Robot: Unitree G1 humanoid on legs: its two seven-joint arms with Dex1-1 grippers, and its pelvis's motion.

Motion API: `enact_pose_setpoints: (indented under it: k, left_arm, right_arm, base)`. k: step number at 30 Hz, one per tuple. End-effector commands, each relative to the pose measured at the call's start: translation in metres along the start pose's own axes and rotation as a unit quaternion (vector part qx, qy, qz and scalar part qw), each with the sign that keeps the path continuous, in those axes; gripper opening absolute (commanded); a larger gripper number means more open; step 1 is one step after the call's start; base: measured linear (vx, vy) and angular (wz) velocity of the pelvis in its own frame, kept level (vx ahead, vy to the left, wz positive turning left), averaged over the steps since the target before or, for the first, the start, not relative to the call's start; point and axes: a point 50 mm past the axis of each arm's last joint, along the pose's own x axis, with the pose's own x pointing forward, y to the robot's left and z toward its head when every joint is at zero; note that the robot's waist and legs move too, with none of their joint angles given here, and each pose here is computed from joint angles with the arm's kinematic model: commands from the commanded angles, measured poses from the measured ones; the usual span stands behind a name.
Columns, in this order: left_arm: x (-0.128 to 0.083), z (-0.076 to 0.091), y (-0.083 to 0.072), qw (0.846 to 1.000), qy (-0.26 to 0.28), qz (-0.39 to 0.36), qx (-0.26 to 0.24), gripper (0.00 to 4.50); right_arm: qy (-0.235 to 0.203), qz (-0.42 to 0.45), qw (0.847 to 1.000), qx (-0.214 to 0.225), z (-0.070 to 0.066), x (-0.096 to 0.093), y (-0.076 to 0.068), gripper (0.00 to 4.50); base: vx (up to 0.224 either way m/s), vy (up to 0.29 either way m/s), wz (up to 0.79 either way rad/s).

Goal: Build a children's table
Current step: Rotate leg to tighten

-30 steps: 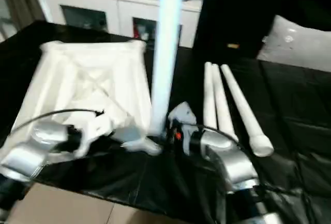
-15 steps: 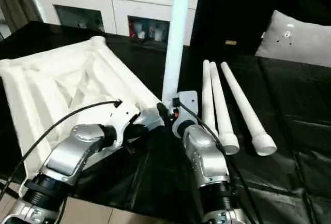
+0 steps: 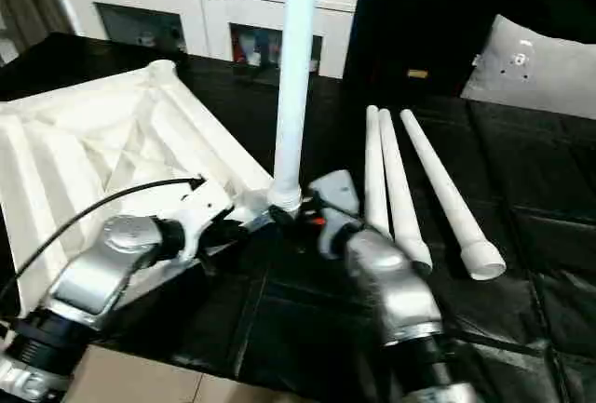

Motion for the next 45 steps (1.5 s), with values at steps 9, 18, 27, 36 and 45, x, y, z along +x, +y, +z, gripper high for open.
enact_pose_setpoints:
  k: [9,18,27,36,45]
  left_arm:
    - [-0.020,-0.010,-0.010,0.979,0.021,-0.173,0.111,0.00]
    - [-0.029,-0.013,-0.012,0.964,0.027,-0.229,0.132,0.00]
    - [-0.032,-0.017,-0.010,0.962,0.031,-0.236,0.136,0.00]
    - [-0.033,-0.019,-0.009,0.962,0.033,-0.234,0.135,0.00]
    - [-0.032,-0.017,-0.009,0.962,0.031,-0.233,0.136,0.00]
  right_arm:
    - [0.051,0.164,0.981,-0.095,0.012,-0.021,-0.008,4.46]
    - [0.064,0.237,0.966,-0.083,0.006,-0.022,0.002,4.14]
    - [0.075,0.266,0.958,-0.076,0.002,-0.024,0.005,3.45]
    - [0.084,0.277,0.954,-0.082,-0.002,-0.027,0.007,2.72]
    - [0.087,0.266,0.957,-0.075,-0.004,-0.025,0.008,3.44]
  base:
    - [0.000,0.000,0.00]
    - [0.000,0.000,0.00]
    - [0.000,0.000,0.00]
    - [0.000,0.000,0.00]
    - [0.000,0.000,0.00]
